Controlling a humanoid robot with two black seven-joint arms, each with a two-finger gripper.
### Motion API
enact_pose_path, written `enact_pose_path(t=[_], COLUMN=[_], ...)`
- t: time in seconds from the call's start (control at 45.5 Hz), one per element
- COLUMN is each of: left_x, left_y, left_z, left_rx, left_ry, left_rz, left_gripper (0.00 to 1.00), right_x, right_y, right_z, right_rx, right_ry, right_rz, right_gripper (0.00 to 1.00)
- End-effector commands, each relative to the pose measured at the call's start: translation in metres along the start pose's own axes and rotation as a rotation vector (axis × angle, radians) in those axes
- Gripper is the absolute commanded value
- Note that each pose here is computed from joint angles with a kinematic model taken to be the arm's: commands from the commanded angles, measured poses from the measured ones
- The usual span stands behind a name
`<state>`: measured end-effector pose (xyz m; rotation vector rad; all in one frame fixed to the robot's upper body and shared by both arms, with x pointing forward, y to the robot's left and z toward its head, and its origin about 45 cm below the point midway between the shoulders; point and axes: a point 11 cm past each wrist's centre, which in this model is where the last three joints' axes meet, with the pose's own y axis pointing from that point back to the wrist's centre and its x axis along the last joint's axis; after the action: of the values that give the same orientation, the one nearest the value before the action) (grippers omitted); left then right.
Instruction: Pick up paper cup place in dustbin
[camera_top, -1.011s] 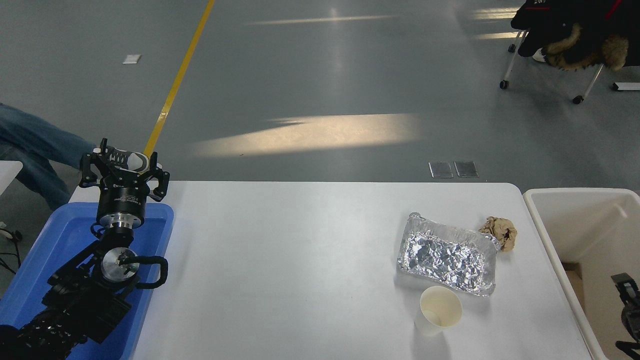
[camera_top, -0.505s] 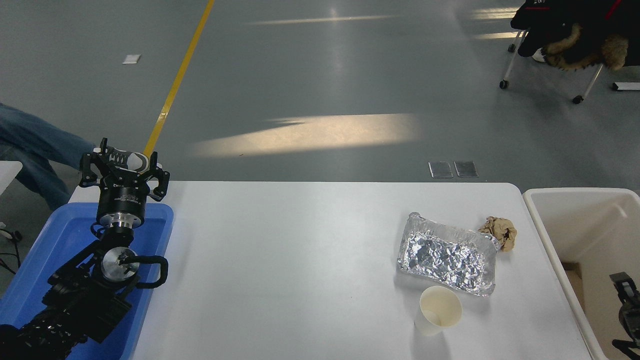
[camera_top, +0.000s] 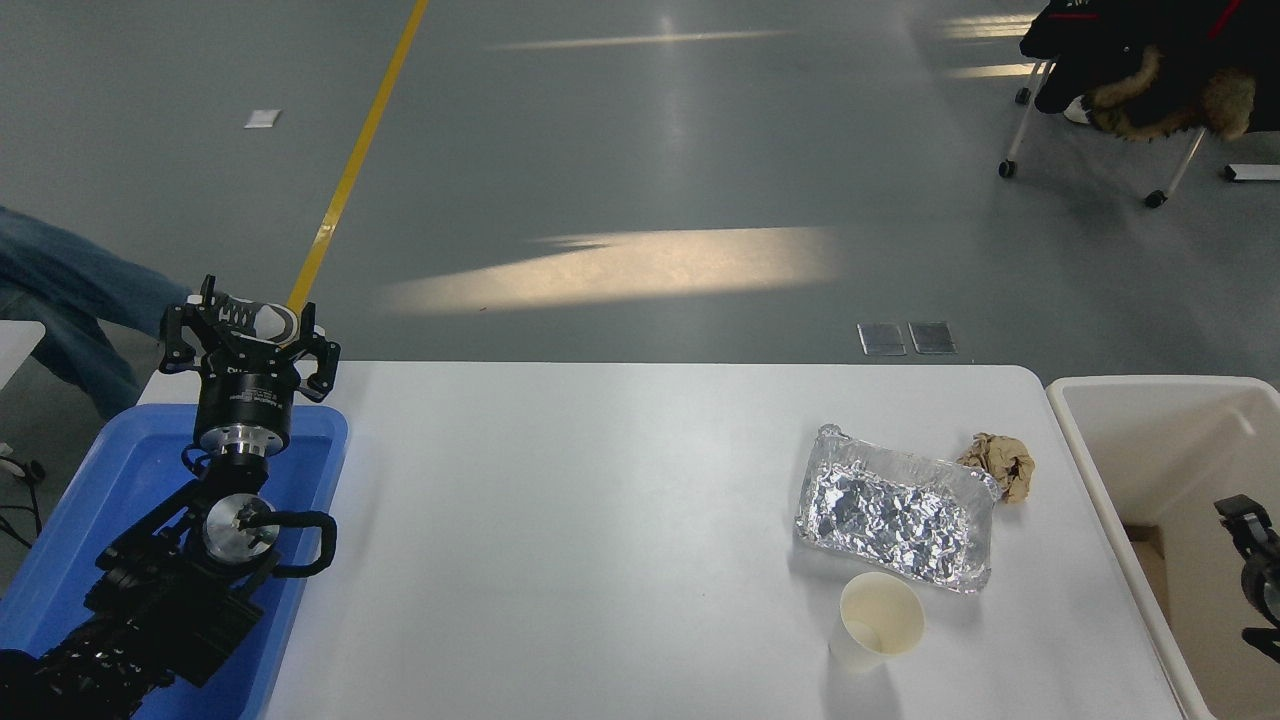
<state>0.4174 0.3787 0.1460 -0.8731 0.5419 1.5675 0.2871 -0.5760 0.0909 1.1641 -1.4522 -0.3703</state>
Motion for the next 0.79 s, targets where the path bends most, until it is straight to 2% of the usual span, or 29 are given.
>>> enact_pose_path(t=[0.0,0.242,0.33,0.527,0.659,0.769], left_x=[0.000,0.000,0.000,0.000,0.001,0.001], left_y=[0.000,0.000,0.000,0.000,0.000,0.001], left_z=[0.000,0.000,0.000,0.000,0.000,0.000], left_rx=[0.001,0.001,0.001,0.001,-0.001,-0.001], left_ry=[-0.001,-0.001,-0.001,0.001,0.002,0.001], left_rz=[0.000,0.001,0.000,0.000,0.003,0.004], left_gripper=[0.99,0.99,0.99,0.99,0.99,0.99], right_x=[0.017,0.054,0.048,-0.008,-0.043,-0.063], right_y=[0.048,0.116,0.150,0.237,0.288,0.334], right_z=[-0.036,-0.098,-0.128,-0.175,-0.195,-0.222], right_rx=[0.061,0.099,0.115,0.101,0.133,0.196], right_ry=[0.095,0.383,0.499,0.822,0.899,0.884], right_rz=[-0.127,-0.091,-0.097,-0.142,-0.224,-0.348], right_gripper=[1.00,1.00,1.00,1.00,1.00,1.00])
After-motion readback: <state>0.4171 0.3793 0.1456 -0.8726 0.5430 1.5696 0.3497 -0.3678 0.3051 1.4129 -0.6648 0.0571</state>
